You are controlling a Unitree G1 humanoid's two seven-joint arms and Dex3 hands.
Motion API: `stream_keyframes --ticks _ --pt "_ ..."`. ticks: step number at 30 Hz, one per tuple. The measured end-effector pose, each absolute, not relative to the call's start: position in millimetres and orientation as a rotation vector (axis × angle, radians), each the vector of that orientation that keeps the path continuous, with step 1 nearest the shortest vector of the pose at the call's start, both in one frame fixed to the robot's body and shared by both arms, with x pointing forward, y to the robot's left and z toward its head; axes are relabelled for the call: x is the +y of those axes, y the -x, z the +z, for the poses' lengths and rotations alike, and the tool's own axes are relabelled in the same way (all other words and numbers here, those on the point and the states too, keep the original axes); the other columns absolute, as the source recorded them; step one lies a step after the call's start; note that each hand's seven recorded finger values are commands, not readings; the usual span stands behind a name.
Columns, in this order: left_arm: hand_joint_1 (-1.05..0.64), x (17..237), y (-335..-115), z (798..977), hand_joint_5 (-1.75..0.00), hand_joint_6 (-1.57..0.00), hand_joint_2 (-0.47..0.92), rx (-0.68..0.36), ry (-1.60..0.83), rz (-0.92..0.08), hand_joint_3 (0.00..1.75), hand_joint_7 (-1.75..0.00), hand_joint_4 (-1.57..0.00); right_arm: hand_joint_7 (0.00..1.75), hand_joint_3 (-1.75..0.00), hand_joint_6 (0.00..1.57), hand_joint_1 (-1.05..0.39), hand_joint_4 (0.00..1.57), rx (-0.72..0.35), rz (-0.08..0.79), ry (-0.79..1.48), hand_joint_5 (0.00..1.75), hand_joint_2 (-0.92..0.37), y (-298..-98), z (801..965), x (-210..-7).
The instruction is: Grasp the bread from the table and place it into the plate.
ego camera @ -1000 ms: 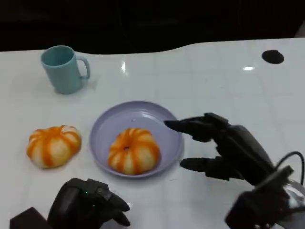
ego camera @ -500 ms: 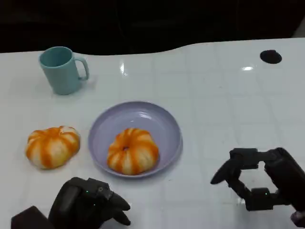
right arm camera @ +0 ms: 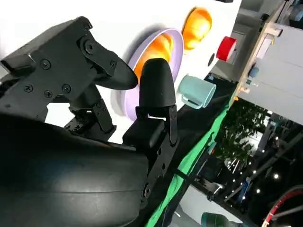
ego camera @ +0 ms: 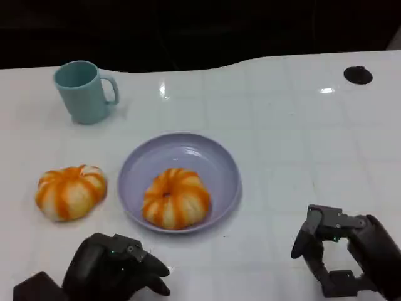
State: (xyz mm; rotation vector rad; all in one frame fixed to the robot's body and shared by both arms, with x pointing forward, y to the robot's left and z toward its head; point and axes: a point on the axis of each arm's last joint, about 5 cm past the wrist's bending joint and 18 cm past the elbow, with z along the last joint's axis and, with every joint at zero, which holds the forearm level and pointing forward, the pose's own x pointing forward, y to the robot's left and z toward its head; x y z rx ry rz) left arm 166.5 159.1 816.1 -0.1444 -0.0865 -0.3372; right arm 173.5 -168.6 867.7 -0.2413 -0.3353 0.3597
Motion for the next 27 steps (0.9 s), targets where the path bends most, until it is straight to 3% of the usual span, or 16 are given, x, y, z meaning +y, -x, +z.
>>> stream_keyframes --ticks 27 --pt "-1.05 162.7 -165.7 816.1 -0.65 -1.57 0.9 -0.09 0.132 -0.334 0.0 -0.23 -1.44 1.47 -1.22 0.75 -0.18 0.84 -0.33 0.375 0.24 1.75 -0.46 -176.0 864.0 -166.3"
